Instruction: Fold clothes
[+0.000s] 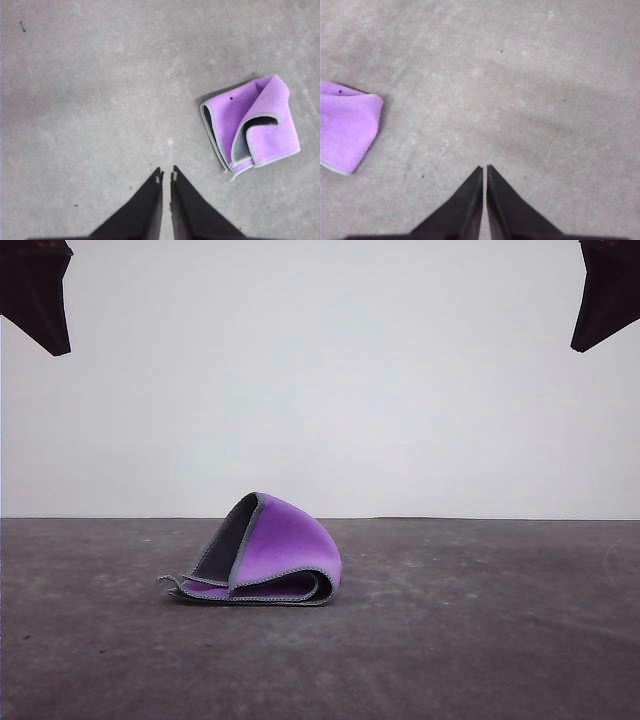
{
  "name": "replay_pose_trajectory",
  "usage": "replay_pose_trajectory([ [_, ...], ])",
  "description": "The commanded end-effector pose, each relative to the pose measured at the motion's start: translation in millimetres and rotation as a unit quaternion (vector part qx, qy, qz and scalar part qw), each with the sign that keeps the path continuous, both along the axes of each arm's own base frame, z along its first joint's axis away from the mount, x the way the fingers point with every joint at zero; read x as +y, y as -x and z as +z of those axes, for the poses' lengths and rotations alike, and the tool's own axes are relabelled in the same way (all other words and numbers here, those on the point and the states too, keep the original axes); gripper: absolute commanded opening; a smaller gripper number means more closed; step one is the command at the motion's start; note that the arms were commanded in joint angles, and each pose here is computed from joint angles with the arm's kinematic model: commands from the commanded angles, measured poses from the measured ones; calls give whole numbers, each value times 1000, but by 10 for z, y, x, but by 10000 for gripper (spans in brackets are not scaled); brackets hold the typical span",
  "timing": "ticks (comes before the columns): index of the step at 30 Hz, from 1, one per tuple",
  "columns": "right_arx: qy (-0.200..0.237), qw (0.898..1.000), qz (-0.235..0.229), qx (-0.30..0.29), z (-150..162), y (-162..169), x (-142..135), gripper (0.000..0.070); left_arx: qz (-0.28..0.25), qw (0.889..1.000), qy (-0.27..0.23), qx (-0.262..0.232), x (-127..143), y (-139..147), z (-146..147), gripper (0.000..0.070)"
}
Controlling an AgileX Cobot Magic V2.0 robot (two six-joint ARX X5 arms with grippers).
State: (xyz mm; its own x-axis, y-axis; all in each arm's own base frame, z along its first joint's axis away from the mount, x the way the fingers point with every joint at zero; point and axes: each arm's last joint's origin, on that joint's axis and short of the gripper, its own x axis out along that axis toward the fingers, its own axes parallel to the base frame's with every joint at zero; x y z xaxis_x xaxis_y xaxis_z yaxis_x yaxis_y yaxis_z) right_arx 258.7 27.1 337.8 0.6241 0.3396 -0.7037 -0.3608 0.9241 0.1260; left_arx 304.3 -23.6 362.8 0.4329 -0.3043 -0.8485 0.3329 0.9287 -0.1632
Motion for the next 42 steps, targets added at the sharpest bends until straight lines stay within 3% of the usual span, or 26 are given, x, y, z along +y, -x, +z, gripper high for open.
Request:
replay_pose_trajectory([
  [1, 11, 1000, -4, -5, 37, -13, -1, 1, -7, 1000, -6, -2, -3, -9, 26, 10],
  [9, 46, 998, -36, -11, 200, 298, -49, 1, 25, 996, -77, 27, 3, 80, 3, 10],
  [16, 47, 995, -51, -75, 345, 879, -100, 1, 30, 996, -84, 27, 0, 313, -126, 10],
  [23, -13, 985, -90, -149, -192, 1237, -125, 1, 51, 996, -60, -45, 35, 808, -486, 10],
  [31, -66, 969, -117, -209, -727, 1430, -138, 1, 71, 988, 7, -134, 51, 1295, -867, 10],
  [37, -80, 964, -124, -219, -922, 1479, -143, 1, 78, 984, 15, -157, 70, 1512, -1101, 10],
  [42, -89, 965, -132, -206, -952, 1479, -142, 1, 96, 985, 26, -138, 78, 1607, -1208, 10],
])
